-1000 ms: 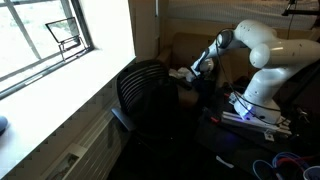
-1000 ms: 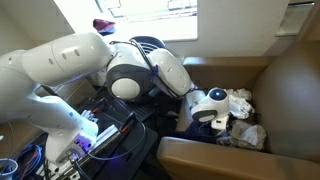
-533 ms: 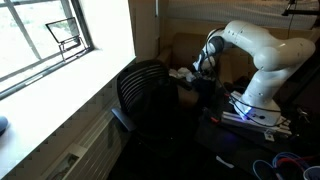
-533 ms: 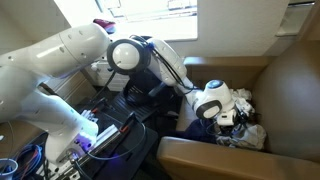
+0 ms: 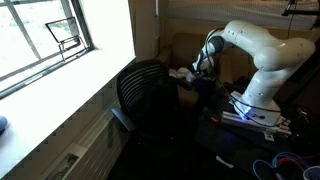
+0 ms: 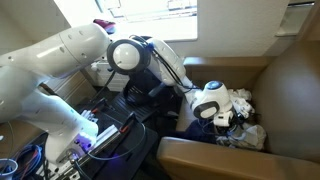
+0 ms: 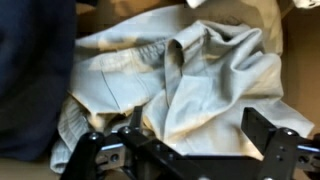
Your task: Unhang the dark blue clothing from the backrest of the black chair and place it on the right side of the sofa, remove the grey clothing from the sofa and hang it on the backrest of the black chair, remove the black backpack from the black chair and put it on the sofa
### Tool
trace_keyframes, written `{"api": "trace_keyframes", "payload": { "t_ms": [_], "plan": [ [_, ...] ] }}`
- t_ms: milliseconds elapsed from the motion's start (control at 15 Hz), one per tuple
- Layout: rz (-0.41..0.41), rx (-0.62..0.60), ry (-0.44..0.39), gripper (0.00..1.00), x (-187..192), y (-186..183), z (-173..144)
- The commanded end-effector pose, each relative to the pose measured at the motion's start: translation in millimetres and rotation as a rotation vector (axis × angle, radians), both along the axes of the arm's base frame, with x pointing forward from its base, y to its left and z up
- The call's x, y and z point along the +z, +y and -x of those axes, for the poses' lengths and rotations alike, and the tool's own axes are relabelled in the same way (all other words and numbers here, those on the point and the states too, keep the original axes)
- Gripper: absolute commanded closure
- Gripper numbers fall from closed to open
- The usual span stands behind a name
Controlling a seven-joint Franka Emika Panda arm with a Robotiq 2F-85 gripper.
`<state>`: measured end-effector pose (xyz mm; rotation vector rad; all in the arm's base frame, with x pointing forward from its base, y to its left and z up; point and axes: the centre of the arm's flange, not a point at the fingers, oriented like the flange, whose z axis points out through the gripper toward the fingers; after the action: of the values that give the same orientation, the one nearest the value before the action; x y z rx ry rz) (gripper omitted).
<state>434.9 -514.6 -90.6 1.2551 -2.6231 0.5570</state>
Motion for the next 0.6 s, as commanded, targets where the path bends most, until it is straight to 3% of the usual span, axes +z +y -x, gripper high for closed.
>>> {"api": "trace_keyframes", "payload": {
  "t_ms": [0, 67, 333, 400, 467, 533],
  "plan": [
    [-0.111, -0.149, -0.064, 0.00, -31, -3, 6],
    [-0.058, -0.075, -0.029, 0.00, -12, 6, 5],
    [-0.089, -0.126, -0.048, 0.00, -19, 6, 12],
    [-0.061, -0.121, -0.043, 0.00, -17, 6, 11],
    [-0.029, -0.116, -0.038, 0.25, -15, 5, 11],
    [0.011, -0.108, -0.035, 0.26, -12, 3, 10]
  ]
}}
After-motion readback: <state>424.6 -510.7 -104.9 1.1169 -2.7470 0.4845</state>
